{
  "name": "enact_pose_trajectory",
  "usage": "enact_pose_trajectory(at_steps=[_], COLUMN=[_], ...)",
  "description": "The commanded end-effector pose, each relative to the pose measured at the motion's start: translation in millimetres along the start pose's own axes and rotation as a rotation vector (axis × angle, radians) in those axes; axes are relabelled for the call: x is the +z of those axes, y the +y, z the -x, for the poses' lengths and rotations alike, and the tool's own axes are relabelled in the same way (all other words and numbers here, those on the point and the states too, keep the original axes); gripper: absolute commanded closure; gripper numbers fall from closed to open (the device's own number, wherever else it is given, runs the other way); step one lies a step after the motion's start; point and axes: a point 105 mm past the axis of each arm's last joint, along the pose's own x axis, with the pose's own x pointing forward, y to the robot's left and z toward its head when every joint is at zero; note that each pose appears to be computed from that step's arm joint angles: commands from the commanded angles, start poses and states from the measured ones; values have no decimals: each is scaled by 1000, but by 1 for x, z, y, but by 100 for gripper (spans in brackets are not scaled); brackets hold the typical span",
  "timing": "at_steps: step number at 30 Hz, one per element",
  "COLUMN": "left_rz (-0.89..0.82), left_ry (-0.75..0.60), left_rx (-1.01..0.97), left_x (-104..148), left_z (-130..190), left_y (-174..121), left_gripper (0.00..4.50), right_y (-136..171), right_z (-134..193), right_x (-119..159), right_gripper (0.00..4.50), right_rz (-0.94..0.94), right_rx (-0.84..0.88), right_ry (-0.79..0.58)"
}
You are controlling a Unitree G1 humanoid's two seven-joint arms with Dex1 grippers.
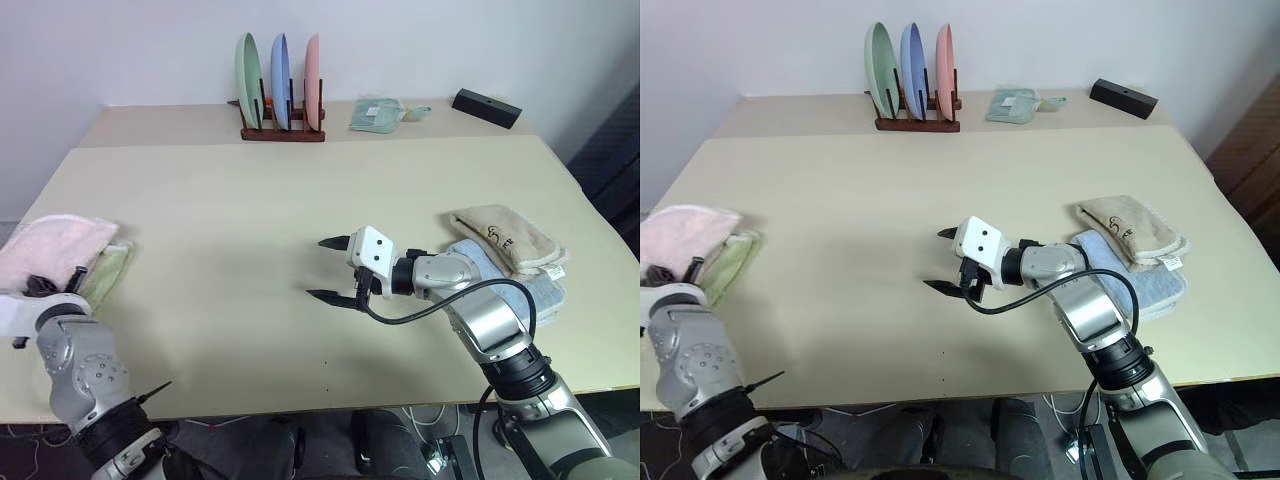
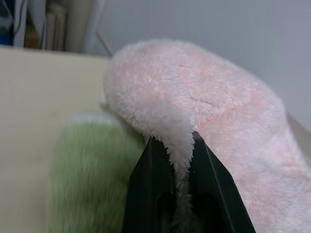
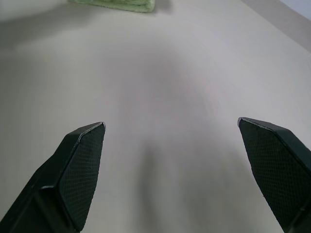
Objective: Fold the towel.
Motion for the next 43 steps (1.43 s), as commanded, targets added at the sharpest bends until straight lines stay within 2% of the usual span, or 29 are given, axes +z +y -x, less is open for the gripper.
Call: enact_pose_trajectory(at_steps=[1,4,5,7,10,11,13,16,18,20,22,24,27,31,36,43], left_rz=[37,19,13,-18,-72,-101,-187,-349,-487,-565,-607,-669,-717,-792,-784,-788], left_ry=[-48,-60,-74,-114,-171,-213,-268,-277,-179,-60,60,140,194,268,308,329], left_rx=[-49,-38,-16,16,17,-1,-78,-238,-554,-811,-981,-1066,-1101,-1163,-1203,-1212], left_x=[14,20,27,43,62,75,93,94,63,29,-1,-22,-37,-54,-62,-69], left_z=[6,9,10,16,24,27,31,35,47,67,85,94,94,96,100,102], left_y=[-9,-3,6,21,29,27,11,-23,-78,-113,-132,-134,-127,-118,-116,-111], left_gripper=[294,134,93,93,93,93,93,93,93,93,93,93,93,93,93,93], right_y=[-3,-4,-4,-6,-10,-12,-19,-28,-45,-60,-72,-80,-89,-79,-61,-59], right_z=[0,0,1,1,3,3,4,8,18,29,40,51,69,89,98,97], right_x=[9,8,8,7,5,4,2,-1,-7,-13,-18,-21,-26,-38,-47,-51], right_gripper=[0,0,0,0,0,0,0,0,0,0,0,0,0,0,0,0], right_rz=[35,35,35,35,35,35,23,3,-16,-44,-67,-99,-189,-234,-248,-252], right_rx=[-4,-5,-6,-7,-8,-11,-26,-55,-122,-196,-261,-314,-400,-435,-424,-438], right_ry=[-29,-28,-28,-25,-20,-17,-15,-15,2,7,3,-10,-45,-34,3,17])
